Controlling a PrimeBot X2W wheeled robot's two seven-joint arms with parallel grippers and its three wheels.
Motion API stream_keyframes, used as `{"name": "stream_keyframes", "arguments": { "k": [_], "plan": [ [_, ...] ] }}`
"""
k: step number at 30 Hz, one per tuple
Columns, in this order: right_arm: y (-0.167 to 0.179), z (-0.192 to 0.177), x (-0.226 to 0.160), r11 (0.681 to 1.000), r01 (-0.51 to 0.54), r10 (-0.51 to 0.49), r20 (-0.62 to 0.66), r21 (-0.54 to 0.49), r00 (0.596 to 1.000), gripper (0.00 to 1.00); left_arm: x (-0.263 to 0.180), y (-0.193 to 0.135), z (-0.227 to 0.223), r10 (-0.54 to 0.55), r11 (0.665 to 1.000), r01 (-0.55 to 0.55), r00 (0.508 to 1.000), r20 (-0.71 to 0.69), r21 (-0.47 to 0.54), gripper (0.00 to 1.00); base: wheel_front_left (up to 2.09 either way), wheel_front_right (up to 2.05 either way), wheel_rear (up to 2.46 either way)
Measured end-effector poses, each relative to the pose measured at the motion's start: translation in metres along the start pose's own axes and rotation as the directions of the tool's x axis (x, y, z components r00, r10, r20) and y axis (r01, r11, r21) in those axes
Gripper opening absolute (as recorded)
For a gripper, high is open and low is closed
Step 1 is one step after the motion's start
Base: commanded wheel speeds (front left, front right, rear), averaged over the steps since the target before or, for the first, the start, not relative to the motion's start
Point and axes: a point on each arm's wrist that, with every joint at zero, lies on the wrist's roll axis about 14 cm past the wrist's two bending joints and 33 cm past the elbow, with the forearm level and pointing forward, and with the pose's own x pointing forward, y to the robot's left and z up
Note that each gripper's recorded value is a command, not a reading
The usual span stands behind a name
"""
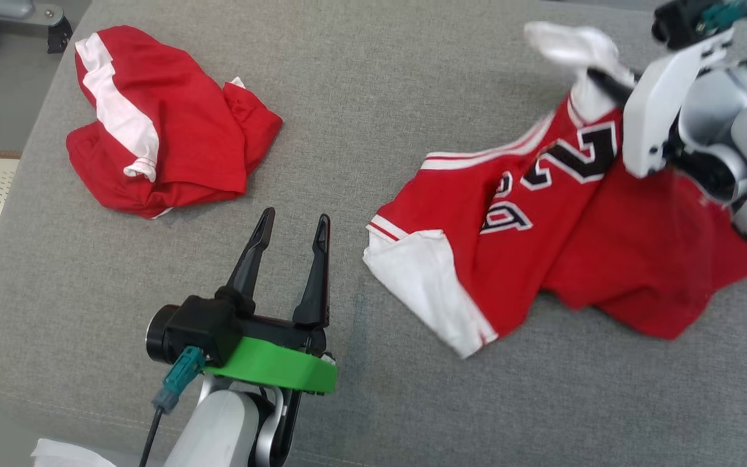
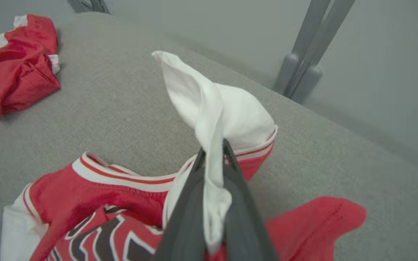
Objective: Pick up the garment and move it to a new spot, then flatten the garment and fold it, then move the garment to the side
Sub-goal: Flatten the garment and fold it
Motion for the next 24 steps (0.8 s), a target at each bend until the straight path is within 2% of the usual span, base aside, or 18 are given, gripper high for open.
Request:
{"name": "stream_keyframes", "arguments": {
  "k": [3,7,11,12,14,15,16,19,24],
  "plan": [
    [-0.003,0.04,-0.006,1.0,0.013,-0.009,0.124,-0.028,0.992,0.0,-0.001,-0.001,0.004,-0.002,1.0,0.002,1.0,0.01,0.0,1.0,0.0,0.0,0.0],
    [-0.009,0.074,-0.009,0.997,0.039,-0.023,0.231,-0.063,0.973,0.0,-0.002,0.0,0.006,0.001,1.0,-0.001,1.0,0.015,0.001,1.0,0.0,0.0,0.0],
    [-0.038,0.098,-0.011,0.971,0.161,-0.095,0.334,-0.176,0.938,0.0,-0.002,0.004,0.004,0.013,1.0,-0.013,1.0,0.01,-0.005,1.0,0.0,0.0,0.0],
    [-0.048,0.101,-0.011,0.969,0.19,-0.123,0.36,-0.156,0.925,0.0,-0.002,0.005,0.003,0.018,1.0,-0.018,1.0,0.008,-0.005,1.0,0.0,0.0,0.0],
    [-0.052,0.092,-0.003,0.971,0.199,-0.142,0.351,-0.132,0.926,0.0,-0.003,0.007,0.002,0.025,1.0,-0.025,1.0,0.002,-0.005,1.0,0.0,0.0,0.0],
    [-0.05,0.081,0.004,0.973,0.192,-0.142,0.325,-0.127,0.935,0.08,-0.003,0.008,0.001,0.028,1.0,-0.028,1.0,0.0,-0.005,1.0,0.0,0.0,0.0],
    [-0.049,0.073,0.009,0.973,0.189,-0.141,0.305,-0.132,0.942,1.0,-0.003,0.009,0.0,0.031,1.0,-0.031,1.0,-0.002,-0.005,1.0,0.0,0.0,0.0],
    [-0.042,0.047,0.019,0.972,0.174,-0.131,0.251,-0.158,0.959,1.0,-0.003,0.011,-0.001,0.039,0.999,-0.039,0.999,-0.006,-0.003,1.0,0.0,0.0,0.0],
    [-0.05,0.041,0.009,0.969,0.209,-0.166,0.279,-0.132,0.946,1.0,-0.002,0.011,-0.002,0.034,0.999,-0.034,0.999,-0.006,0.005,1.0,0.0,0.0,0.0]
  ]
}}
